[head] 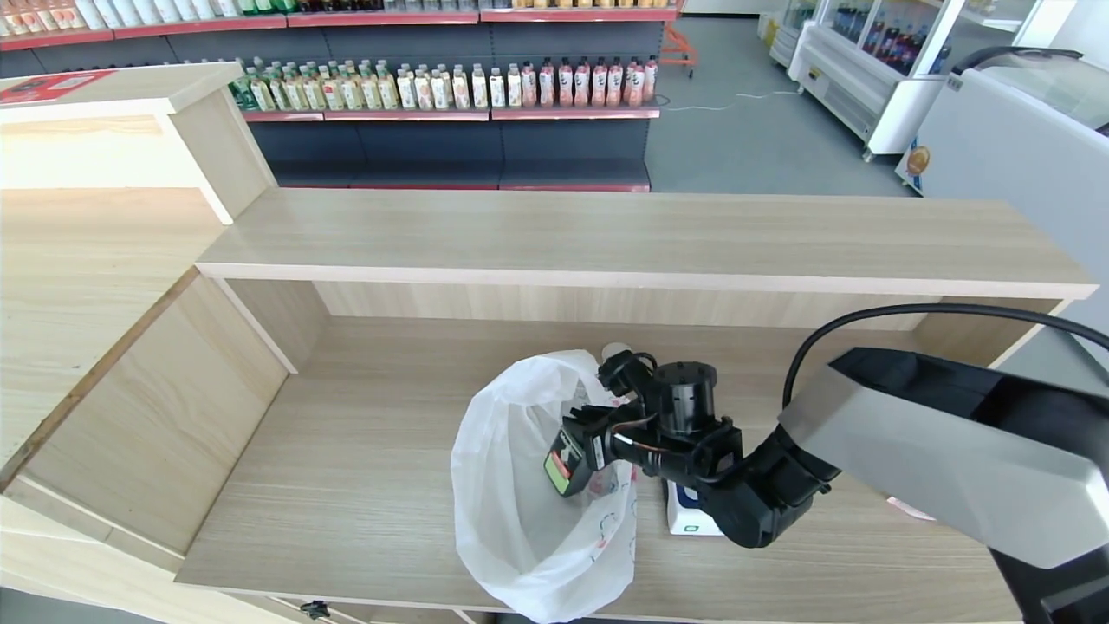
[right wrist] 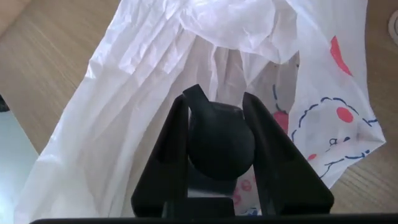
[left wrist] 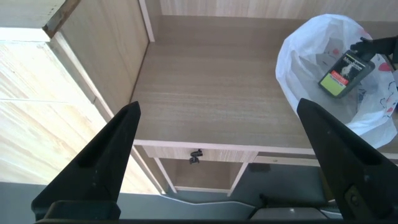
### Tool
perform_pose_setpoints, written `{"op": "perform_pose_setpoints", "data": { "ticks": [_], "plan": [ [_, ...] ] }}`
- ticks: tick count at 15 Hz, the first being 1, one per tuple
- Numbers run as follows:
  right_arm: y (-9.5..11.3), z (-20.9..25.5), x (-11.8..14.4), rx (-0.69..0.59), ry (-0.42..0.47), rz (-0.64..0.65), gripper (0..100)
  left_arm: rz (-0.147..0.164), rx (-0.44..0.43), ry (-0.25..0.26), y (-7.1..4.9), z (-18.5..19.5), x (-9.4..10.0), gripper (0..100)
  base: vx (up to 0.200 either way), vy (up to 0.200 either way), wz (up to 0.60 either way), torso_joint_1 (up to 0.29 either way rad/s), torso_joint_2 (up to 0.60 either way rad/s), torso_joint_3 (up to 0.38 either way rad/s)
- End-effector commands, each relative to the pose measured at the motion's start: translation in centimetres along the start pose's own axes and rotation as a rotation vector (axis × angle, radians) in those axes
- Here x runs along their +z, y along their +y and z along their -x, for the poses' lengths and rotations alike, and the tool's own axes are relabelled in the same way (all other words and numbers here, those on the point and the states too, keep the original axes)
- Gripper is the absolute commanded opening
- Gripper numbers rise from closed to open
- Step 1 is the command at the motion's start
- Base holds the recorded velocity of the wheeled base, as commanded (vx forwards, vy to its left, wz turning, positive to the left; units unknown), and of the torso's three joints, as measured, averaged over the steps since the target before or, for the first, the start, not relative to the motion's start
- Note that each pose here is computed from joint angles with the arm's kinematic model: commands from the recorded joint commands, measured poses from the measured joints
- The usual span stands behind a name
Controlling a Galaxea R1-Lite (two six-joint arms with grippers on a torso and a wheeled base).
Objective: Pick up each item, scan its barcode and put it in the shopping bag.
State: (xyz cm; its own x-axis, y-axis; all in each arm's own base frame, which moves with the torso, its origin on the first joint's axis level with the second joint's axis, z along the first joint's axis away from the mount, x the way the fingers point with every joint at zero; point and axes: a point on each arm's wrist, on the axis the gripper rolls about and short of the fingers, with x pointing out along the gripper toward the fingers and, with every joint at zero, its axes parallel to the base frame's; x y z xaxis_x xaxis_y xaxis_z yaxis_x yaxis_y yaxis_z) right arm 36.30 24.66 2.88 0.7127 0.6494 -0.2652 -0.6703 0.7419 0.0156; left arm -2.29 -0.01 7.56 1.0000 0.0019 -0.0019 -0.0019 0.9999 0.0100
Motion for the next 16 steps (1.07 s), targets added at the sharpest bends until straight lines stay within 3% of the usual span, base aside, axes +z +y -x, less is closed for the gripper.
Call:
{"op": "perform_pose_setpoints", "data": {
  "ticks": [1,7,8,12,16],
  "plan": [
    [0.2,-0.7,-0.9,-0.003,0.02,0.016,0,0.001,0.001,0.0,0.0,0.0,0.0,100,0.0,0.0,0.0,0.0,0.0,0.0],
    [0.5,-0.9,-0.7,0.055,-0.024,0.084,0,0.001,0.001,0.0,0.0,0.0,0.0,100,0.0,0.0,0.0,0.0,0.0,0.0],
    [0.7,-1.0,-0.6,0.059,-0.025,0.082,100,0.001,0.001,0.0,0.0,0.0,0.0,100,0.0,0.0,0.0,0.0,0.0,0.0],
    [1.9,-0.6,1.0,0.088,-0.081,-0.026,100,0.001,0.001,0.0,0.0,0.0,0.0,100,0.0,0.0,0.0,0.0,0.0,0.0],
    [2.2,1.0,4.3,0.101,-0.136,-0.166,100,0.002,0.0,0.0,0.0,0.0,0.0,100,0.0,0.0,0.0,0.0,0.0,0.0]
  ]
}}
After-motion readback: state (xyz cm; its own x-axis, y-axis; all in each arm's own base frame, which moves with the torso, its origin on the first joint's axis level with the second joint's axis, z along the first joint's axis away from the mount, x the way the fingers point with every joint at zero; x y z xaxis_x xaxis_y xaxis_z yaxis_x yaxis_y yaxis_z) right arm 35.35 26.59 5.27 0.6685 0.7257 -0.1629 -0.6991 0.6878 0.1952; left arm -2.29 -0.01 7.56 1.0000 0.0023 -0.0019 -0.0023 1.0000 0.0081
